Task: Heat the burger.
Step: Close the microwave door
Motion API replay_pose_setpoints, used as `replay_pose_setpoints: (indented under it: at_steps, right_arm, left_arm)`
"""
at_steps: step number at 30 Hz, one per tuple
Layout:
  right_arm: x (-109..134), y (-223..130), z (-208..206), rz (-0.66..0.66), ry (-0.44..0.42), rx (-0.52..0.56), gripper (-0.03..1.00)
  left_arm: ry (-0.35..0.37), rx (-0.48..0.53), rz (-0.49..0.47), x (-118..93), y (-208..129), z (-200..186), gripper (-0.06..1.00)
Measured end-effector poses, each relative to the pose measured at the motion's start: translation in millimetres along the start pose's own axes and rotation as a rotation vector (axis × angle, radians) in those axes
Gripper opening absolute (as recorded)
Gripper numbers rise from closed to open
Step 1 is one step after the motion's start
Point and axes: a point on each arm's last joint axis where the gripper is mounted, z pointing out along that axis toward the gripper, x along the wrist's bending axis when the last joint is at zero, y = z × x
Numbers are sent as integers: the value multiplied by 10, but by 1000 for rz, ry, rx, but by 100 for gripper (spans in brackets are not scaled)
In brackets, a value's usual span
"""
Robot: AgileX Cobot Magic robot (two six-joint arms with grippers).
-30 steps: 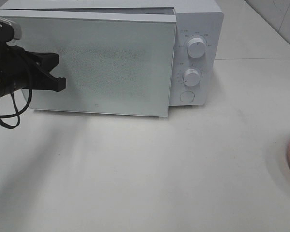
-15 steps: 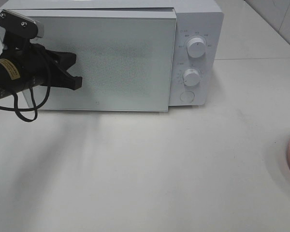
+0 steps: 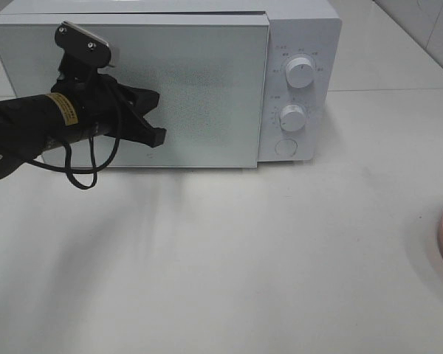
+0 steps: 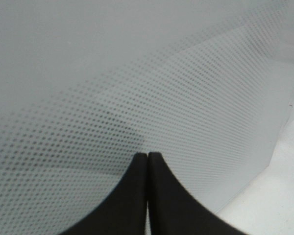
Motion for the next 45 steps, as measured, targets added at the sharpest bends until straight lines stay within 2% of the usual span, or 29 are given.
replay_pose_setpoints:
  at_steps: [16, 23, 32, 37, 38, 39, 40, 41, 42, 43, 44, 45]
  right_arm:
    - [-1, 0, 0, -1, -1, 0, 73]
    - [0, 0, 0, 0, 0, 0, 73]
    - [0, 0, 0, 0, 0, 0, 73]
    - [0, 0, 0, 0, 0, 0, 73]
    - [0, 0, 0, 0, 0, 0, 73]
    - [0, 0, 0, 0, 0, 0, 73]
    - [0, 0, 0, 0, 0, 0, 73]
    - [0, 0, 0, 0, 0, 0, 73]
    - [0, 0, 0, 0, 0, 0, 73]
    - [0, 0, 0, 0, 0, 0, 73]
    - [0, 0, 0, 0, 0, 0, 73]
    - [0, 0, 0, 0, 0, 0, 73]
  left_arm:
    - [-71, -36, 45, -252, 180, 403, 0]
    - [-84, -51, 7, -430, 291, 524, 0]
    - [-90, -41, -12, -549, 357, 559, 0]
    - [-89, 21, -53, -675, 445, 532, 3]
    - [-92, 35, -59, -710, 467, 516, 12]
    - [-104, 70, -63, -784, 487, 487, 28]
    - [-104, 70, -63, -784, 487, 487, 28]
    - [-109, 80, -64, -821, 508, 467, 35]
    - [-123, 112, -57, -909, 548, 421, 55]
    - [-123, 112, -57, -909, 548, 421, 55]
    - [-131, 126, -54, -953, 563, 401, 64]
    - [-139, 181, -53, -1030, 587, 342, 76]
